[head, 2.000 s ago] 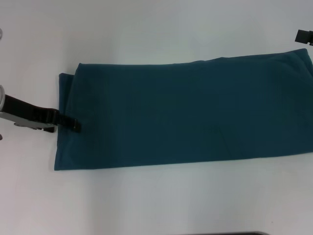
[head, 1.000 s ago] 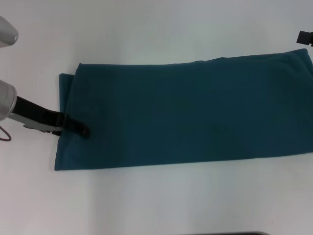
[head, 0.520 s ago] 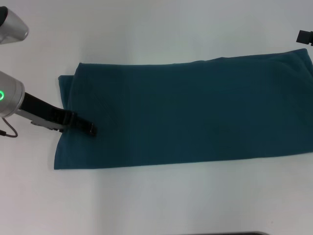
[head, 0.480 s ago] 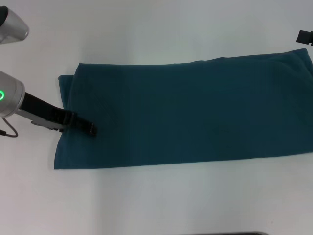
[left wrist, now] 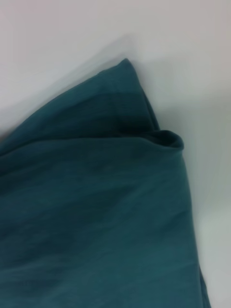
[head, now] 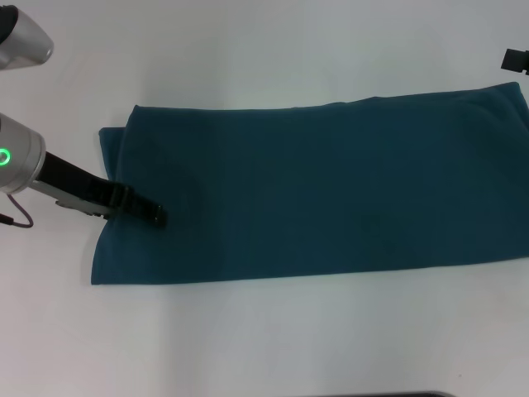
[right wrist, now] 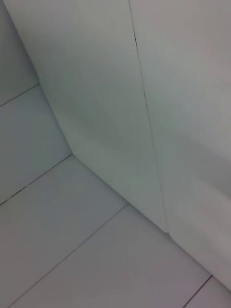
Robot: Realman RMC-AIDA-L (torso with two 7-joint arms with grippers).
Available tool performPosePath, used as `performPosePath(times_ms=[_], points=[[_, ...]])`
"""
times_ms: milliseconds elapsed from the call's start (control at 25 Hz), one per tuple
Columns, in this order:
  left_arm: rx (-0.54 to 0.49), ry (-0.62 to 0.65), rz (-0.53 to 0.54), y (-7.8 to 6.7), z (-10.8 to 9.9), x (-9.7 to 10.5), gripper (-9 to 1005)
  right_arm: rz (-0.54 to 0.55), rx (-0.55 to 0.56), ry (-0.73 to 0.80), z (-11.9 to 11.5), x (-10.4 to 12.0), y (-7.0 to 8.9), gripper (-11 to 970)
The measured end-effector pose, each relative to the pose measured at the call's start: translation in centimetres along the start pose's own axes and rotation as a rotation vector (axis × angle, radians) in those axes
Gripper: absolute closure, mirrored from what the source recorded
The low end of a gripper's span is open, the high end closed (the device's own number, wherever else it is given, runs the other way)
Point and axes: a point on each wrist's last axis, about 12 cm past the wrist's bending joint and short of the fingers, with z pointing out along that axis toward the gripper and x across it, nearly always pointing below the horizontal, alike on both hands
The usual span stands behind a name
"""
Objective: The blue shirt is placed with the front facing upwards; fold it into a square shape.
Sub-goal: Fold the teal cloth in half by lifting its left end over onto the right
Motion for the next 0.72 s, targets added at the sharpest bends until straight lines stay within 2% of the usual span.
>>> performPosePath(times_ms=[520, 720], points=[[0.002, 0.003, 0.003, -0.03, 0.0, 0.03, 195, -0.001, -0.001, 0.0, 0.08, -0.08, 0.02, 76], [0.001, -0.013, -0.009, 0.24, -0.27, -0.07, 337, 0.0, -0.002, 0.0, 0.08, -0.08, 0.03, 75]])
